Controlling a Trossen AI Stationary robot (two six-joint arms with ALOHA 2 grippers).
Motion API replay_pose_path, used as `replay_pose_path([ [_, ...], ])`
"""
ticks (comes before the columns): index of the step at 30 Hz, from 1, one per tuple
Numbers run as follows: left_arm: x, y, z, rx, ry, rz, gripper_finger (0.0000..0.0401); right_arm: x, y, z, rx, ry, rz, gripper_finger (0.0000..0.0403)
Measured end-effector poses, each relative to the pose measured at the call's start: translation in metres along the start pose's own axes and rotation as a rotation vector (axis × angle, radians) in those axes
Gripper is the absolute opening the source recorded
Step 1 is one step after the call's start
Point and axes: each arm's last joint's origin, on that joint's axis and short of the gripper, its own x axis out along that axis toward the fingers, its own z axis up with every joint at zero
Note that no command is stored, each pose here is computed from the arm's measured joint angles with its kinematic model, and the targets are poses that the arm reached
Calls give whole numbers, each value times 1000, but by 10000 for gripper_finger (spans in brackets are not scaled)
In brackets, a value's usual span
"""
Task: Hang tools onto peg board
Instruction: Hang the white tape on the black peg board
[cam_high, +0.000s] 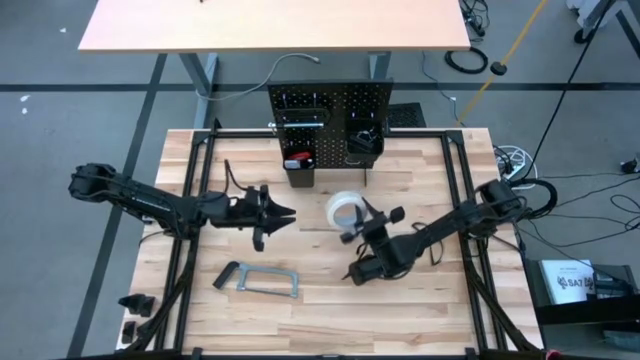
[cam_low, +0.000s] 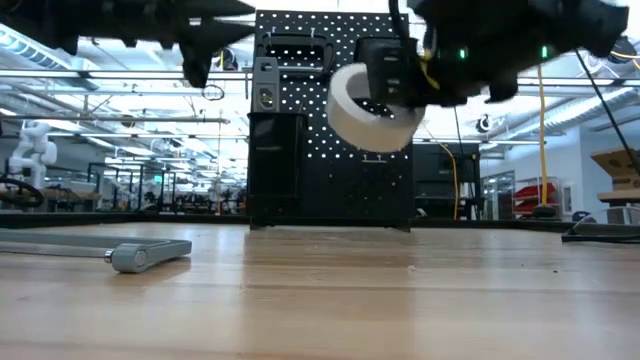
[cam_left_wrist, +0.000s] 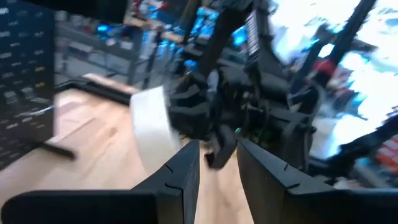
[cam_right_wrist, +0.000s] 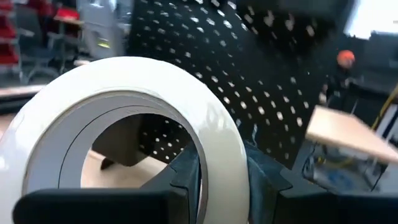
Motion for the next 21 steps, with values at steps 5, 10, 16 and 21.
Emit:
replay_pose_path([
  [5,2,-1,2,-55,-41,-4,112,-14,15,25,-144,-8,38,76],
  [10,16,-11,-8,-50,-21,-47,116,-28,28,52,-229,-18,74,76],
  [16,40,-20,-13,7,20,-67,161,-47,34,72,-332,-34,121,76],
  [21,50,-23,-11,-1,25,-89,216,-64,37,84,-396,-51,163,76],
])
